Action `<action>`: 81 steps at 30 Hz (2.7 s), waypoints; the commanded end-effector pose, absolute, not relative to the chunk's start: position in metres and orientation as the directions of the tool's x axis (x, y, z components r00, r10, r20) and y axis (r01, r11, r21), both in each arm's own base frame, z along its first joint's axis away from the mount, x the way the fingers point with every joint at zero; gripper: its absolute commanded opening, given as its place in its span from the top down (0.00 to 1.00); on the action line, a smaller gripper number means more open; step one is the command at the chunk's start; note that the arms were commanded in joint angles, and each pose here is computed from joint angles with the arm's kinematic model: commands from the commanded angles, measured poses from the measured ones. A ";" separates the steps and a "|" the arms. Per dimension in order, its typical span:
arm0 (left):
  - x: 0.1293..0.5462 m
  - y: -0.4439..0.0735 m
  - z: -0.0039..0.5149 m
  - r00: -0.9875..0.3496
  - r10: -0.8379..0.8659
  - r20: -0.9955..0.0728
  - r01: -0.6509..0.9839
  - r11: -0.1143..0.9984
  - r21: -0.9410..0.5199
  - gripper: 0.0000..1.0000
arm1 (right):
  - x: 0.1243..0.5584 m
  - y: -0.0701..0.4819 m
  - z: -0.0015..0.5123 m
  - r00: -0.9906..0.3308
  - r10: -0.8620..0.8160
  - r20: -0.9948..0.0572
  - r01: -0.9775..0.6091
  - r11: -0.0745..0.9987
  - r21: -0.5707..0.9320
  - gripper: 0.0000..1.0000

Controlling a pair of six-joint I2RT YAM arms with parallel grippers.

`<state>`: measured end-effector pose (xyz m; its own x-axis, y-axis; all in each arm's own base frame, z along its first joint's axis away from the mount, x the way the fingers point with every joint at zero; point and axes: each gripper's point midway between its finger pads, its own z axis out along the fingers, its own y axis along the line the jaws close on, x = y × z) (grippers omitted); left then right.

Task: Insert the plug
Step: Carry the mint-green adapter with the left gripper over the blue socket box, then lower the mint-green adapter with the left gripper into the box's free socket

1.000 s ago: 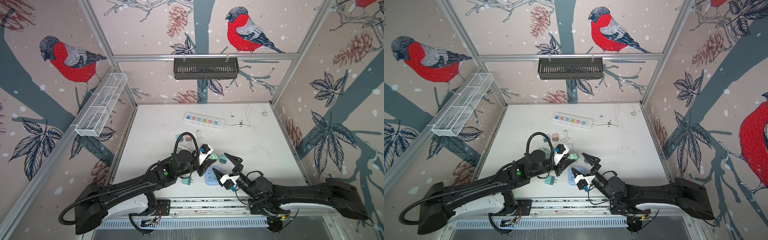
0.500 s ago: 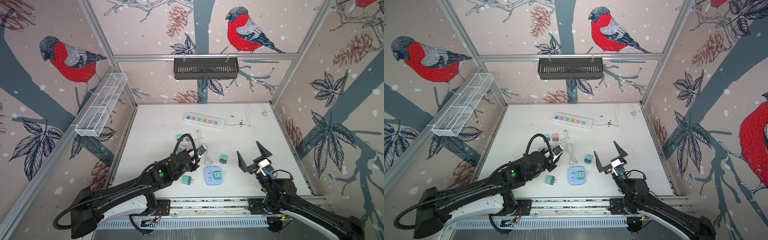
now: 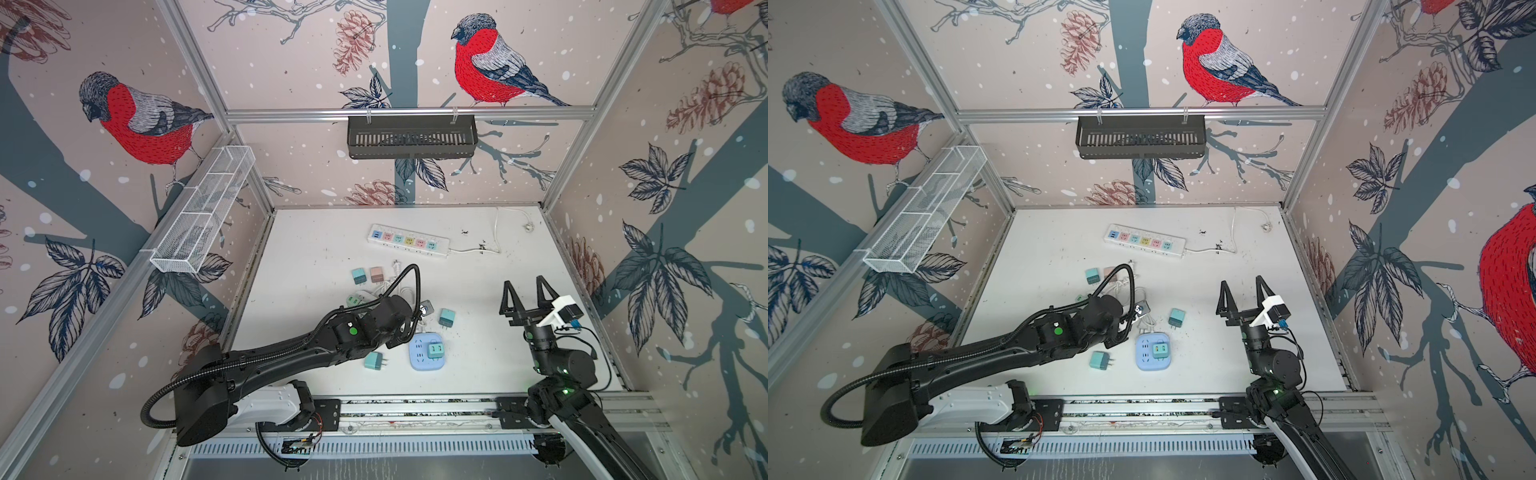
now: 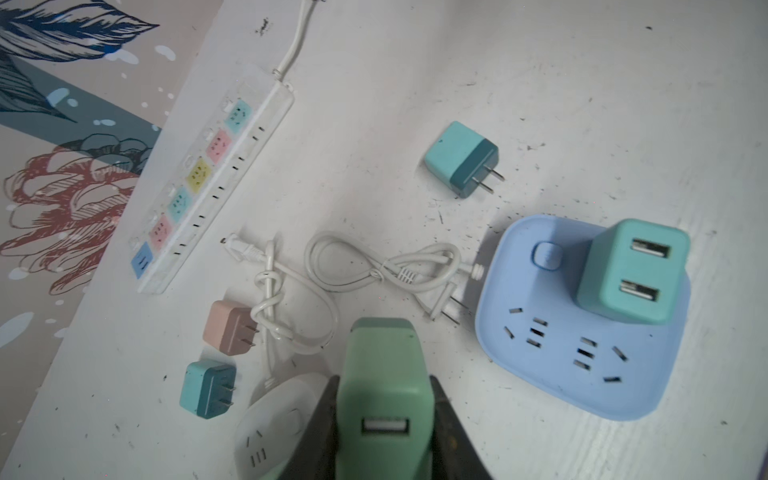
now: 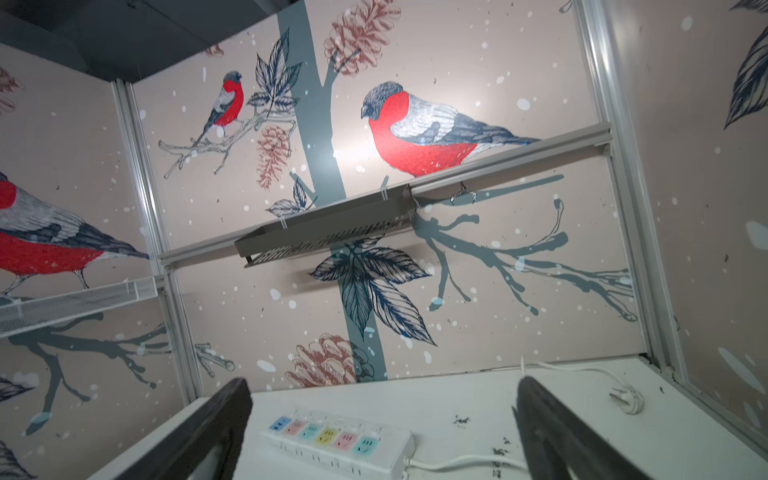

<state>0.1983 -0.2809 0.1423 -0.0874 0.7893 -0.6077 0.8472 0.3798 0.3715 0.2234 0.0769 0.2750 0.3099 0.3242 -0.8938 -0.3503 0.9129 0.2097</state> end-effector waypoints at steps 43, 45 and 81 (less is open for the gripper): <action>0.131 -0.316 0.079 -0.019 0.876 -0.482 0.999 0.039 0.032 1.00 | 0.276 0.111 0.162 -0.119 0.186 -0.975 -0.328 0.920 0.216 0.01; 0.131 -0.316 0.080 -0.014 0.871 -0.491 0.999 0.036 0.036 1.00 | 0.278 0.112 0.161 -0.124 0.181 -0.976 -0.327 0.921 0.213 0.00; 0.129 -0.323 0.072 -0.071 0.882 -0.466 0.997 0.067 -0.026 1.00 | 0.282 0.113 0.158 -0.146 0.173 -0.974 -0.321 0.923 0.212 0.00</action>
<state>0.1321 -0.3270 0.0782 -0.0773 0.8674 -0.4915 0.9966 0.0819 -0.0123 0.2809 0.1127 0.1490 -0.1802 0.1678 -0.9692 -0.3092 0.9257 0.2177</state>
